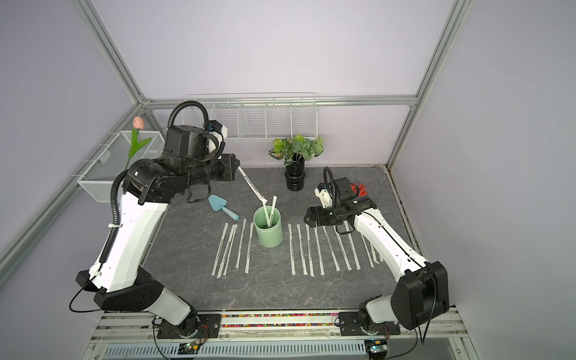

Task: Take the straws out of the storage container
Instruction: Place the straw at the center of the board.

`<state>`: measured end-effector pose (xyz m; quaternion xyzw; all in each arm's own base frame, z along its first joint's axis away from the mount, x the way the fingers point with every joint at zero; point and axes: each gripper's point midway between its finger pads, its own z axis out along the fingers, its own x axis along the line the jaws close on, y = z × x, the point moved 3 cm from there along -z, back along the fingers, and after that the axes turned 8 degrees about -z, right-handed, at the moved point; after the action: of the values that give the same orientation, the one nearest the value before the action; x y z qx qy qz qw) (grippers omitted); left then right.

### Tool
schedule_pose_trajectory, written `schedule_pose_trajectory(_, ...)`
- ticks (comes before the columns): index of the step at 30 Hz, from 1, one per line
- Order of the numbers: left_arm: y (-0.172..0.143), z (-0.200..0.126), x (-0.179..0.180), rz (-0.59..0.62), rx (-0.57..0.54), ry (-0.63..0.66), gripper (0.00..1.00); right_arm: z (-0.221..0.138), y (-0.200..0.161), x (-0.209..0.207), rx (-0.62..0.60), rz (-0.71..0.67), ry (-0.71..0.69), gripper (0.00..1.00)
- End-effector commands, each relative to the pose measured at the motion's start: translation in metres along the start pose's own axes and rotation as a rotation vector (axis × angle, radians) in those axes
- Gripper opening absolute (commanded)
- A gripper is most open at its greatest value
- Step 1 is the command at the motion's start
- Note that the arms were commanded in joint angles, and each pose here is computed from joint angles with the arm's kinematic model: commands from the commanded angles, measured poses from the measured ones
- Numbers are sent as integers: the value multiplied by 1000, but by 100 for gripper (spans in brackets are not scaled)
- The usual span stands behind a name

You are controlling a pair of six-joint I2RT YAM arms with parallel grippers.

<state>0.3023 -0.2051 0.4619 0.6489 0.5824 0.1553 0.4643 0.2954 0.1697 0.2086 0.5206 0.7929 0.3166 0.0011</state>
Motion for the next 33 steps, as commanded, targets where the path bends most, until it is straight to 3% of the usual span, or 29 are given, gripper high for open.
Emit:
schedule_pose_trajectory(1,5,-20,10,19,-38,52,5,-6,3,7,-10,-24,16,89)
schedule_pose_trajectory(5,1,-27,30,17,-10,142,5,-8,6,8,-4,-28,22,89)
schedule_pose_trajectory(11,-29,-5,85,-59,194,363,4,-10,12,10,17,-39,25,89)
schedule_pose_trajectory(20,-69,37,144,15,462,717,4,-10,6,5,76,-18,-7,89)
schedule_pose_trajectory(33,-130,93,219,10,807,919,6,15,-19,-11,192,15,-51,89)
